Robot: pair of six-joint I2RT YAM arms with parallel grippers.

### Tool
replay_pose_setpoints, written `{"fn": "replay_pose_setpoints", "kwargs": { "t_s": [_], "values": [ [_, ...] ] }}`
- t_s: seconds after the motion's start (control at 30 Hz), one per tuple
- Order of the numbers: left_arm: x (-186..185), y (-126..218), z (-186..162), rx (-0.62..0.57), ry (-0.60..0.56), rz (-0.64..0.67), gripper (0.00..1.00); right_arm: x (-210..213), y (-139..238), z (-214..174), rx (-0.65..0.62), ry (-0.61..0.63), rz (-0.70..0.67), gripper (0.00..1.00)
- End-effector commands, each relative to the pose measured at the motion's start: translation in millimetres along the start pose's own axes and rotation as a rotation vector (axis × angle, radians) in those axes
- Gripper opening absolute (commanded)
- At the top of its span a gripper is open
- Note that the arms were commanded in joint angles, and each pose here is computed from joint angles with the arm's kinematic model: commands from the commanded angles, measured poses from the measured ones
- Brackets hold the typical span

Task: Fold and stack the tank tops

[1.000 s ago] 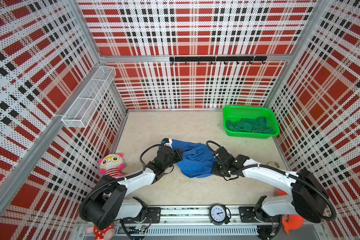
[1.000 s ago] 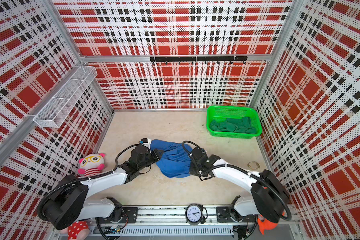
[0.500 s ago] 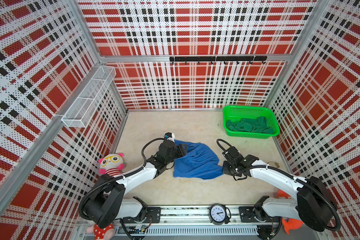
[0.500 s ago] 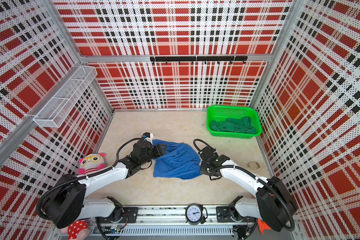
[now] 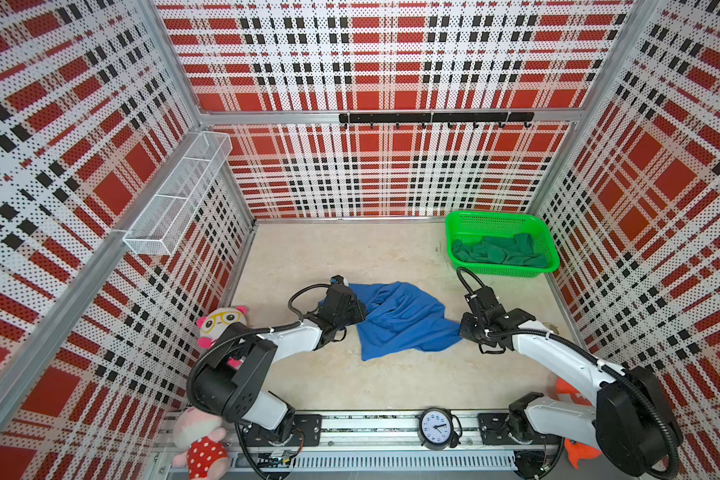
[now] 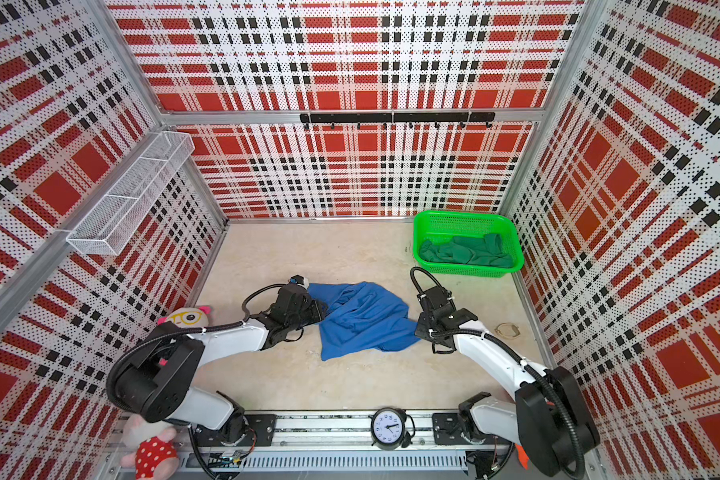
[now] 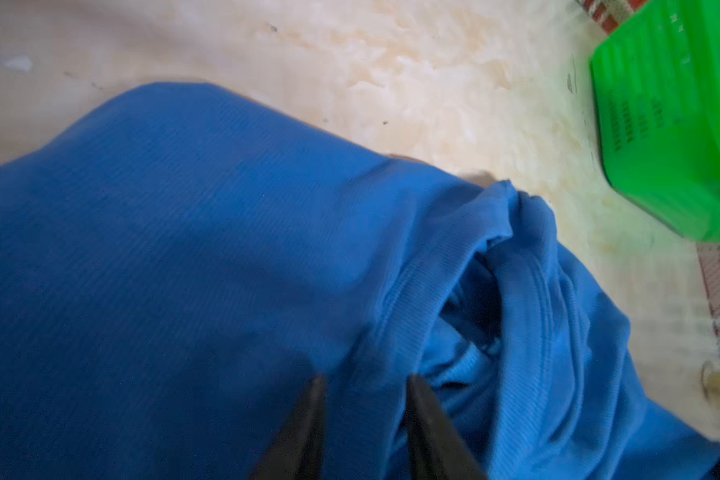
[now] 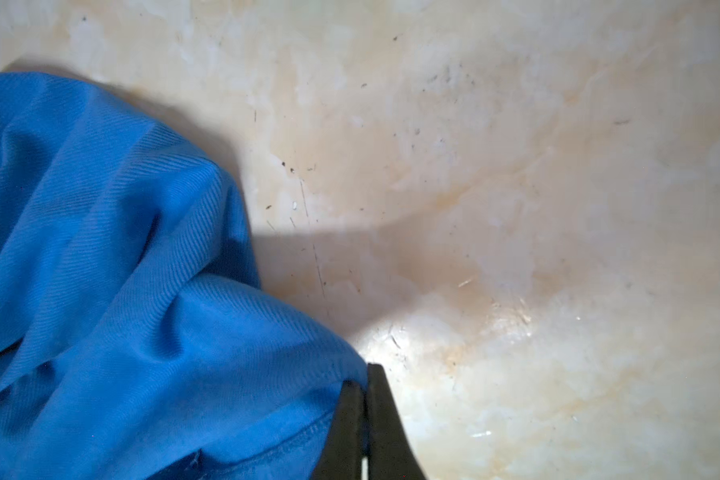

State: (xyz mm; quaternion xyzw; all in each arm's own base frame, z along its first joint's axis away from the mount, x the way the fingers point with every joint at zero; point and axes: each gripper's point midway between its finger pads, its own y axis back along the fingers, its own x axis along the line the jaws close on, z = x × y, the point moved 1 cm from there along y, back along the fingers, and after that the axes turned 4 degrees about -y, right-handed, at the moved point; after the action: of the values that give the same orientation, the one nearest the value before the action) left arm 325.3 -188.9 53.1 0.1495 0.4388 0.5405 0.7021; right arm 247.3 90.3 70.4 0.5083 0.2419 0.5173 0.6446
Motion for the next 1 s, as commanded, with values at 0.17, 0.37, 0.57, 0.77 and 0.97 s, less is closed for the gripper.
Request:
{"fn": "replay_pose_setpoints", "kwargs": {
  "t_s": [0.17,0.37,0.57,0.77,0.97],
  "values": [
    [-8,7,37,-0.049,-0.115,0.083,0.57,6,12,4,0.000,0.086,0.028,0.15],
    [-15,66,39,-0.021,-0.251,0.216,0.66,11,3,6,0.023,0.118,0.019,0.51],
    [-63,93,-46,0.238,-0.251,0.039,0.47,14,-4,19,0.011,0.156,-0.041,0.65],
    [-102,99,-110,0.366,-0.227,-0.087,0.32,23,-11,24,0.019,0.174,-0.029,0.67],
    [-100,82,-138,0.432,-0.235,-0.073,0.27,27,-9,25,0.008,0.170,0.004,0.68]
  ]
}}
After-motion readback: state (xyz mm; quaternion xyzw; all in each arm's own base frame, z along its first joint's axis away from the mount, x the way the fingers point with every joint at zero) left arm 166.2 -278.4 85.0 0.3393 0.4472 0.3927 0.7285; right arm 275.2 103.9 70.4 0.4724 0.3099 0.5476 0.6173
